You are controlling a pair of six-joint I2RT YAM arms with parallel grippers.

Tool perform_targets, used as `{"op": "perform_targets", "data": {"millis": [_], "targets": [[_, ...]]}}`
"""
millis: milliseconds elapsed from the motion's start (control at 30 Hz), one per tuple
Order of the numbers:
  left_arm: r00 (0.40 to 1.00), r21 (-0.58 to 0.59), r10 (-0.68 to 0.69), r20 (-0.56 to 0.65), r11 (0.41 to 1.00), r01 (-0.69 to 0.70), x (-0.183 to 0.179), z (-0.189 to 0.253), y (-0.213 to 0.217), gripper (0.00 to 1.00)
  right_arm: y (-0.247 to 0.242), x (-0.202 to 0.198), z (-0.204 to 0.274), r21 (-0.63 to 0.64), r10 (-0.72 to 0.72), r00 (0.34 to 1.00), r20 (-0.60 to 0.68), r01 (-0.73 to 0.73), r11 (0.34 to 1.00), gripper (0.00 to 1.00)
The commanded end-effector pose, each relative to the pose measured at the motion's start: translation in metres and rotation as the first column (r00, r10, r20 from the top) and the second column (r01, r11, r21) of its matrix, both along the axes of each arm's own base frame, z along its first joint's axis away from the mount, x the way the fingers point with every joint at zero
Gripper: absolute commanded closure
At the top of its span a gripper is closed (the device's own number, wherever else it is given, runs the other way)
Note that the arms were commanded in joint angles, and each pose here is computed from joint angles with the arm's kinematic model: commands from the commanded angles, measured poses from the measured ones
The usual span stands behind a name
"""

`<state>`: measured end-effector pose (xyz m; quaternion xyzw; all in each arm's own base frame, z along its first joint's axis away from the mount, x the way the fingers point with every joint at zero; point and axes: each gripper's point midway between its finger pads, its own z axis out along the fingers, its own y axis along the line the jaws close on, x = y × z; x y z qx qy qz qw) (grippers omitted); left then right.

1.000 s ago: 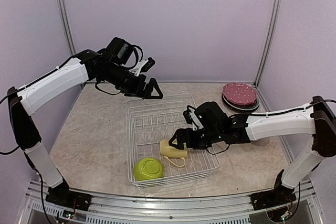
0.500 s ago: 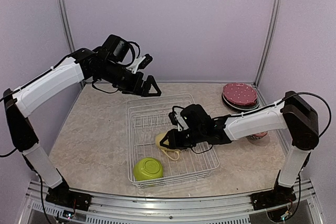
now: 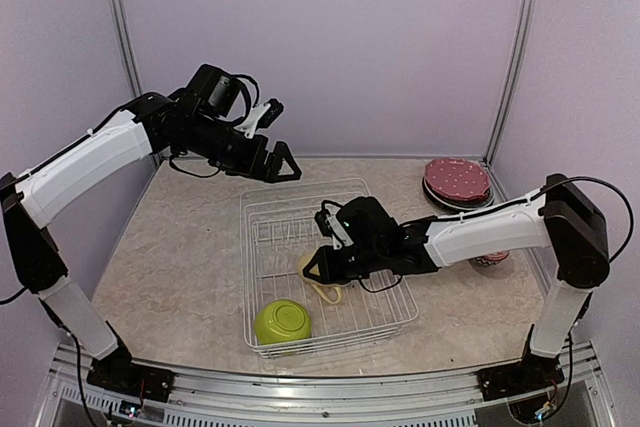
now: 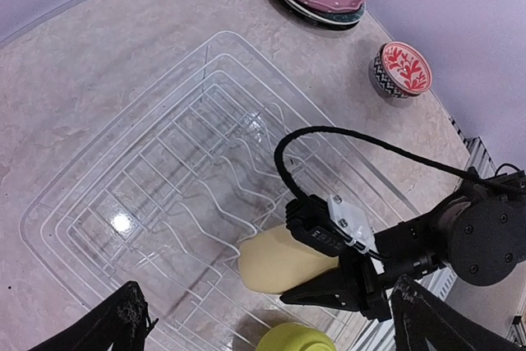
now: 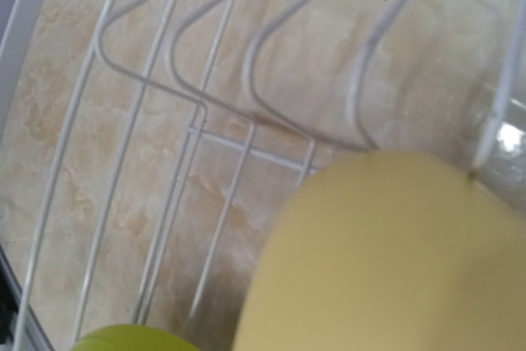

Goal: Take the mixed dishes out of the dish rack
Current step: Grab the cup from the dish rack.

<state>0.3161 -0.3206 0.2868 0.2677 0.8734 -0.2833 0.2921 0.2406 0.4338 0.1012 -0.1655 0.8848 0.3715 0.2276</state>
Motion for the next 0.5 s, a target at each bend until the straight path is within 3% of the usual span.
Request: {"op": "perform_targets", "data": {"millis": [0, 467], "targets": [[0.997, 0.007, 0.030, 0.074, 0.999, -0.031, 0.004, 0.011, 0.009, 0.01, -0.020, 0.010, -0.001, -0.106, -0.057, 0.997, 0.047, 0.062, 0.992, 0.98], [0.980, -0.001, 0.104, 0.169, 0.994, -0.105, 0.010, 0.028, 0.024, 0.01, -0.012, 0.001, 0.096, -0.081, -0.042, 0.973, 0.225, 0.061, 0.995, 1.00]]}}
